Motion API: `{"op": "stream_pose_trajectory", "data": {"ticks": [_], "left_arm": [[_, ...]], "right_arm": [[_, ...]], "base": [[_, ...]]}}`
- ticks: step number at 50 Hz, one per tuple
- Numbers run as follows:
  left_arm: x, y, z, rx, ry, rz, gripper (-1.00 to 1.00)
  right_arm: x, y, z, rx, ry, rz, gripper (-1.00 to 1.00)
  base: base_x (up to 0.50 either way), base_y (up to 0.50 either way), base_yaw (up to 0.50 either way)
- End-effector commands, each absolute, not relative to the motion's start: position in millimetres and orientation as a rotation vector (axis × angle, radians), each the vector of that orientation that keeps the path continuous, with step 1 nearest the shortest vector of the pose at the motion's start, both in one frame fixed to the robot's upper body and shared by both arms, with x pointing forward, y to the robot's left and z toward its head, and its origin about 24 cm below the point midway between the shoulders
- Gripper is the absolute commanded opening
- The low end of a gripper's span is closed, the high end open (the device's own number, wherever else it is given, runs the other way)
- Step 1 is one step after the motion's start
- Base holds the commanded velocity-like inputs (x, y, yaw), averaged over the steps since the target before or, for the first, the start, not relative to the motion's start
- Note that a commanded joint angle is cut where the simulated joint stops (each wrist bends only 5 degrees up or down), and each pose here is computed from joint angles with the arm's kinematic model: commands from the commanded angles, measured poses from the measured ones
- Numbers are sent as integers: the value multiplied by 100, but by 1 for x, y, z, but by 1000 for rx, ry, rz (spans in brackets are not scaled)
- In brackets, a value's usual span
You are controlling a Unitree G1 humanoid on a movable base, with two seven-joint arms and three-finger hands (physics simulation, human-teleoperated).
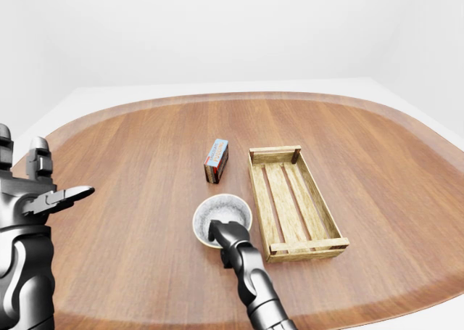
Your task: Pick up the bowl on the left and put it in the tray.
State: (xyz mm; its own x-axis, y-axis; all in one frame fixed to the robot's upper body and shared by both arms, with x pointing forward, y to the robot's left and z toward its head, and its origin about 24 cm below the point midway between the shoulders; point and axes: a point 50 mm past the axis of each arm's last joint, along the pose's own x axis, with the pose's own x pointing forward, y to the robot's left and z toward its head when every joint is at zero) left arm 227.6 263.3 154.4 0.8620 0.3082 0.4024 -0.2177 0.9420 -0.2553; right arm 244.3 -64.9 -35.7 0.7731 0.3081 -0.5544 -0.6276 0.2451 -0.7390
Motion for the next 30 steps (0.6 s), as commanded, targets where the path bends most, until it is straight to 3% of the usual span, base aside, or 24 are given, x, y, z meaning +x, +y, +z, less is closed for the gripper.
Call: {"op": "stream_pose_trajectory", "data": {"ticks": [1,15,30], "left_arm": [[228,263,153,-205,-450,276,100],[226,261,156,-202,-462,271,100],[225,261,158,-207,-473,273,100]], "right_arm": [[233,-58,-43,-1130,357,722,-100],[233,-56,-35,-1184,339,757,-100],[254,-36,9,-1429,279,817,-100]], "base": [[0,0,0],[0,0,0],[0,0,0]]}}
